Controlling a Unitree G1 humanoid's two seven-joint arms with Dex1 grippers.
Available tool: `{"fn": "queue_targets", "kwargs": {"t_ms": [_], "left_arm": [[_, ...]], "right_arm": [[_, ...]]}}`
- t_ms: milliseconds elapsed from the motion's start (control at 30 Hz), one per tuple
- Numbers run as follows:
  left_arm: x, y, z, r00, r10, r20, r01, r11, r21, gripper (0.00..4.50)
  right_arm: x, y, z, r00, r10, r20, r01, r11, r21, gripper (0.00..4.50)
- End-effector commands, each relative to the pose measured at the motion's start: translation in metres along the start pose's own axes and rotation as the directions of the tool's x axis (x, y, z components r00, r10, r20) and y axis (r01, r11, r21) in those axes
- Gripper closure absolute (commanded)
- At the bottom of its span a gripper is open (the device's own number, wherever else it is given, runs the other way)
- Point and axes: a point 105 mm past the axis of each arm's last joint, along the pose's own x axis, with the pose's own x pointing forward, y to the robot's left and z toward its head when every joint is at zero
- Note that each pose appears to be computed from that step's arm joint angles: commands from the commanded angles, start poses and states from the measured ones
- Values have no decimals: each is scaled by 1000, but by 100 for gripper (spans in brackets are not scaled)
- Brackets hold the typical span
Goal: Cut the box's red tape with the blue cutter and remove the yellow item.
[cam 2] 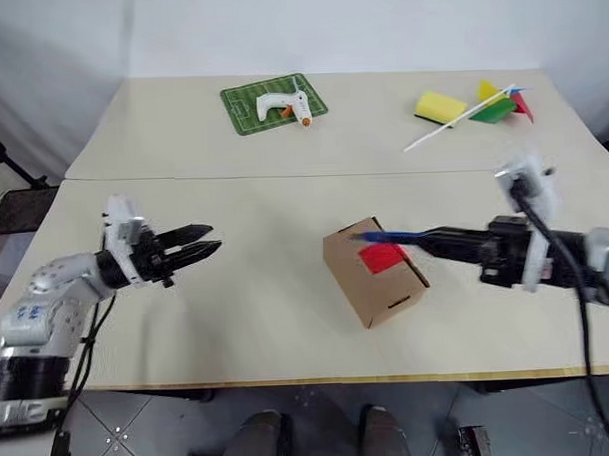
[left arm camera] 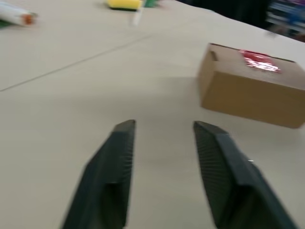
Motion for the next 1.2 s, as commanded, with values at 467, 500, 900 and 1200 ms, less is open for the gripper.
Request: {"fn": "queue_targets", "kwargs": {"t_ms": [467,500,900,1200], "left_arm": [[172,-46,18,978,-199,-60,201,979,36,450],[173,-46,18,978,-196,-70,199,979,43,450],[173,-63,-4,942,-262,-209,284,955,83,450],[171,-71,-12,931,-284,-229,309,947,85,450]], "right_arm": [[3,-3,26,982,-186,32,189,960,-208,434],[3,-3,25,982,-187,31,189,961,-204,434],[21,7,10,987,-158,6,156,970,-186,434],[26,5,1,988,-152,-16,147,975,-168,434]]}}
